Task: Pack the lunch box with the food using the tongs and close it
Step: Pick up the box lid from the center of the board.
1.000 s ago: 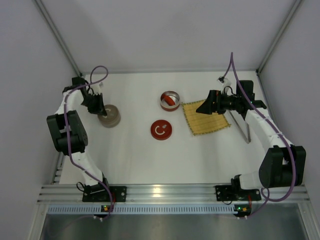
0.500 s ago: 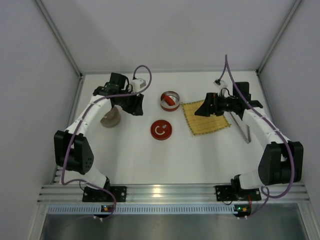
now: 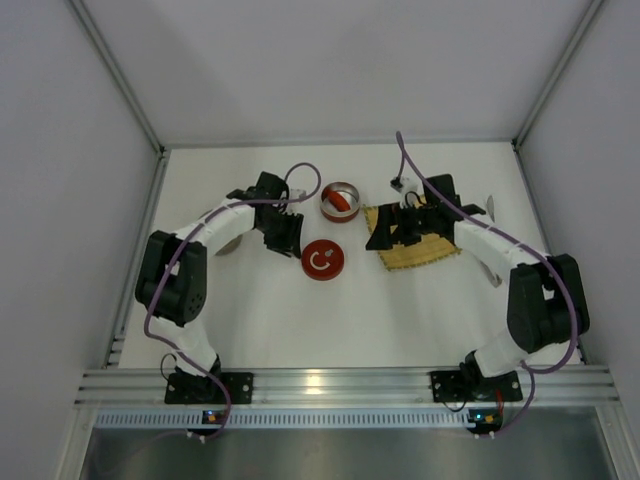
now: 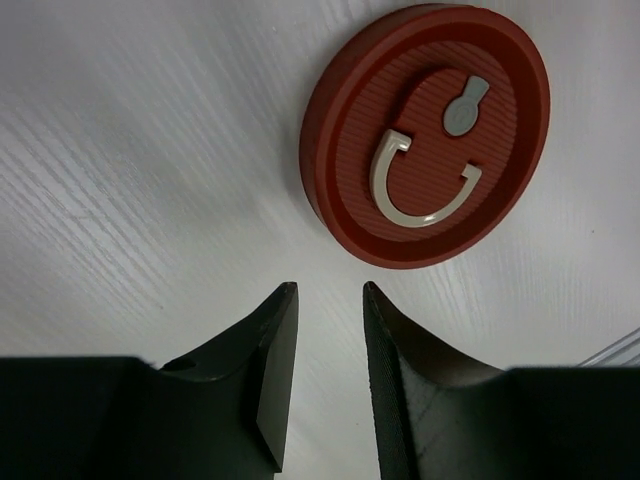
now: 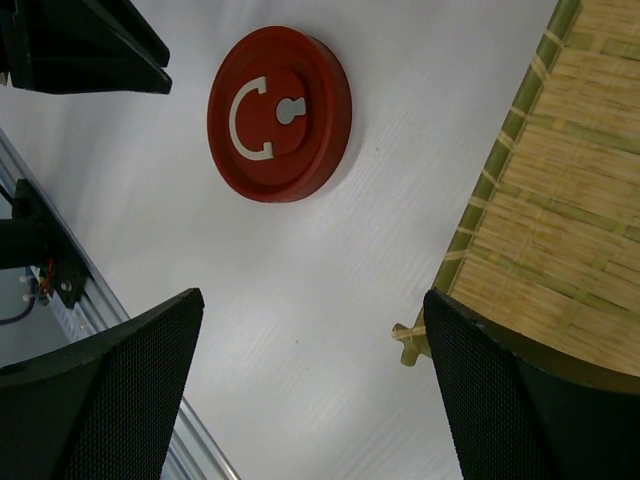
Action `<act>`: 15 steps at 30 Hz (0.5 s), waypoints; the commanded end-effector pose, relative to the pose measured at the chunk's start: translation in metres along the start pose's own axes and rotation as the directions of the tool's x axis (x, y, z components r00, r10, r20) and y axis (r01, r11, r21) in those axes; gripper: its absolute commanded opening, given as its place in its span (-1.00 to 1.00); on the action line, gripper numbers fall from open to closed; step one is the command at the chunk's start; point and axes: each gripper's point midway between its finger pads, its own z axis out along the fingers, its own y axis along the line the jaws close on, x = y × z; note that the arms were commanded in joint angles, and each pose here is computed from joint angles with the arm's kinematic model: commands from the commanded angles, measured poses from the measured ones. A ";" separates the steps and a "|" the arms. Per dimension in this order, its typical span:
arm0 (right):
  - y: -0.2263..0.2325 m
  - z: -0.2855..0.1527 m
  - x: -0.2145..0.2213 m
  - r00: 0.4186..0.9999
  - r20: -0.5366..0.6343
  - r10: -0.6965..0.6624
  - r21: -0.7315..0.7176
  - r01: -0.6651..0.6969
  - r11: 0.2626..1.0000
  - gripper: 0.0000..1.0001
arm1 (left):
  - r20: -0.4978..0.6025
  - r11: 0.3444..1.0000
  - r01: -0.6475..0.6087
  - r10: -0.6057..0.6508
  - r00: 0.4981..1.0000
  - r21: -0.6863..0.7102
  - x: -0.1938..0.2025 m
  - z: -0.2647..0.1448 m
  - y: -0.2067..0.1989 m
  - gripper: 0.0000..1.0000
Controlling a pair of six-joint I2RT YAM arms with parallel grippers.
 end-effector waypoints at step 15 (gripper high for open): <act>-0.008 0.017 -0.018 0.996 0.066 -0.061 0.037 0.058 0.998 0.82 | 0.025 0.992 0.049 -0.047 0.999 -0.116 -0.024 0.032 -0.005 -0.28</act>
